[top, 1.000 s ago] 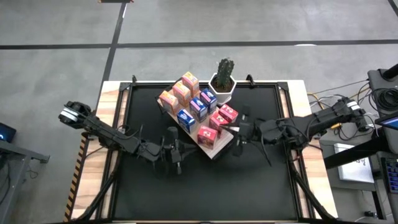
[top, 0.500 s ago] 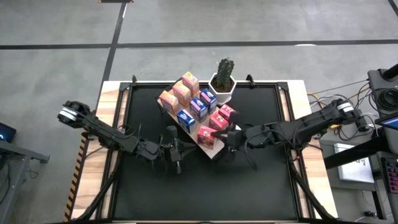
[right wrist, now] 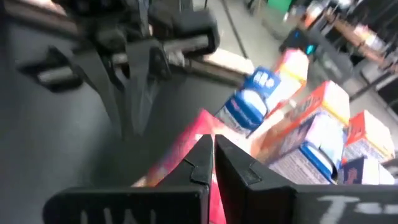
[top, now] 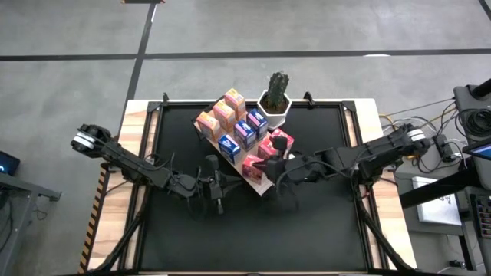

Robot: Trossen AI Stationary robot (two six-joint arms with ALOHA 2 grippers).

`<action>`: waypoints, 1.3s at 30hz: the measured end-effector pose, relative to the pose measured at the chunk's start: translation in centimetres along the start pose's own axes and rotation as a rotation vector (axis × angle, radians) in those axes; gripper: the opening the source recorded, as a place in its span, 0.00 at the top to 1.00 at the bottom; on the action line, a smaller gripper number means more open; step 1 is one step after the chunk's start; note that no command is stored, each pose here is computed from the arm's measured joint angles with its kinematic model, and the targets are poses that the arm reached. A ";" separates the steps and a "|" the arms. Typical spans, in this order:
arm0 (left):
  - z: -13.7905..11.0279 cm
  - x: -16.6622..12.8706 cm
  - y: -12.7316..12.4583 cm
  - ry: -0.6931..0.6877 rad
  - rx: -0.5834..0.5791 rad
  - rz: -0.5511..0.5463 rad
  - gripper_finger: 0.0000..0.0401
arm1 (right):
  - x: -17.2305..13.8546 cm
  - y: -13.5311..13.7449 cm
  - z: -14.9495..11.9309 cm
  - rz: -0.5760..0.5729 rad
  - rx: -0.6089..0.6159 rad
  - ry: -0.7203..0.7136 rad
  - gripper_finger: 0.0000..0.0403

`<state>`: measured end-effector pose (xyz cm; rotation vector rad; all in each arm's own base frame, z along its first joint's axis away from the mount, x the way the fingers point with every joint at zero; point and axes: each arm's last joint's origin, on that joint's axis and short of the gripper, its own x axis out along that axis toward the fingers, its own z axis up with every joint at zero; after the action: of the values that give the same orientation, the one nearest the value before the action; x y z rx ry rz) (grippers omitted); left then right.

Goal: Stack cereal on shelf
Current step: Put the red cereal box on the shelf aligned with the other red cereal boxes

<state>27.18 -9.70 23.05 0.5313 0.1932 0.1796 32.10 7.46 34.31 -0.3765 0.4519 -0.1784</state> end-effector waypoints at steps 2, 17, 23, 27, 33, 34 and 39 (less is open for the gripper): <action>-0.1 0.0 0.0 0.003 0.000 -0.001 0.91 | 0.2 -0.3 0.6 0.004 -0.009 0.047 0.98; -0.3 0.0 0.1 0.006 -0.007 0.005 0.91 | -0.9 -1.9 1.9 0.012 0.006 0.247 0.98; -0.3 0.2 0.3 0.003 -0.014 0.016 0.91 | -1.0 -1.8 1.3 0.014 0.021 0.311 0.98; -0.3 0.3 0.4 0.000 -0.019 0.022 0.91 | -0.9 -1.7 1.2 0.014 0.030 0.314 0.98; -0.4 0.4 0.5 0.000 -0.023 0.030 0.91 | -1.0 -1.5 1.2 0.026 0.038 0.310 0.98; -0.4 0.4 0.5 -0.001 -0.023 0.030 0.91 | -1.0 -1.5 1.2 0.027 0.039 0.310 0.98; -0.4 0.5 0.6 -0.005 -0.028 0.037 0.91 | -1.2 -1.1 1.3 0.036 0.045 0.309 0.98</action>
<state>27.49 -8.95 22.98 0.5076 0.1762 0.2164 31.51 7.12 36.28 -0.2971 0.7571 -0.2124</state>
